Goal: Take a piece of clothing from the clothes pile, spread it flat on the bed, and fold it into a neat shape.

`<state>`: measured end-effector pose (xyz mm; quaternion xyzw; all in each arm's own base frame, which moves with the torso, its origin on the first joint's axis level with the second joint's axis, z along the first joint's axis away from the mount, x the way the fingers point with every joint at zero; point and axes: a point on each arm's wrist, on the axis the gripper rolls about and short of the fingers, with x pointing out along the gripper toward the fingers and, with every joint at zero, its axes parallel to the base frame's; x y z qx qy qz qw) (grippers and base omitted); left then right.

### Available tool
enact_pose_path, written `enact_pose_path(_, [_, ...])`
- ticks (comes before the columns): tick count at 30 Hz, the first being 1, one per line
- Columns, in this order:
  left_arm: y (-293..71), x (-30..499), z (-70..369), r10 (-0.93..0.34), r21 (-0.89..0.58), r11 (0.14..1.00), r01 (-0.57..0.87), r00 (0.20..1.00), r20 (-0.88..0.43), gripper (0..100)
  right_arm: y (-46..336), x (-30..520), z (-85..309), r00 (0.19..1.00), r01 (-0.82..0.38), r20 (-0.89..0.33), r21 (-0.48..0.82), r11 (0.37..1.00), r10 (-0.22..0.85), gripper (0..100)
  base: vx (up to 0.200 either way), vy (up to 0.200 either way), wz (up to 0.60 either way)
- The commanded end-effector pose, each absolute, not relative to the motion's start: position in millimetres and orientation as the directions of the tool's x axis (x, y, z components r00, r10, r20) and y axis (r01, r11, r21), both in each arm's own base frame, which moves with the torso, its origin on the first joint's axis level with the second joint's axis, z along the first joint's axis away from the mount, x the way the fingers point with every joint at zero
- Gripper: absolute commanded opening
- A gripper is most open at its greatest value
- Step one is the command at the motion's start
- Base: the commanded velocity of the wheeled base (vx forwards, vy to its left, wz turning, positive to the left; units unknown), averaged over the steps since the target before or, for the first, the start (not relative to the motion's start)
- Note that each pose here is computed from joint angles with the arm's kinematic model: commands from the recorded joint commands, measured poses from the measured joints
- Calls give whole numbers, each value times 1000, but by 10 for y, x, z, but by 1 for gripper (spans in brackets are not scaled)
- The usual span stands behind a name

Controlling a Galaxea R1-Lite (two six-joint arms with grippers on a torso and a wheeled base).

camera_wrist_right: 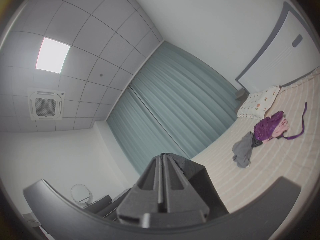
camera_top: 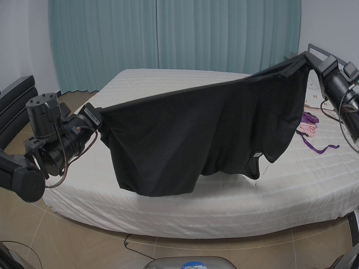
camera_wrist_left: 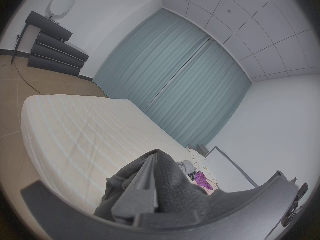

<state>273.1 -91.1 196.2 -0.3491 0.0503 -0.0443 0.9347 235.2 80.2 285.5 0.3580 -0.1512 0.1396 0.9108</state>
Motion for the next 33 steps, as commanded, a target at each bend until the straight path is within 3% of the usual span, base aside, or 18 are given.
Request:
enact_pose_path(1, [-972, 3050, 2174, -104, -660, 750, 37, 993, -61, 0, 840, 2873, 2886, 937, -299, 333, 610, 734, 105, 0, 200, 0, 0])
enact_pose_path(15, [-1004, 3899, 1754, -48, -642, 765, -58, 988, -146, 0, 1059, 3824, 2345, 969, -205, 230, 564, 800, 86, 0, 200, 0, 0])
enact_pose_path(27, [-1022, 4541, 978, -13, -604, 784, -142, 969, -245, 0, 1206, 4383, 1506, 993, -116, 75, 535, 837, 90, 0, 200, 0, 0])
enact_pose_path(33, [-1085, 4748, 633, -6, -591, 790, -163, 962, -273, 0, 1252, 4584, 1084, 997, -64, 3, 524, 849, 74, 0, 0, 0, 0])
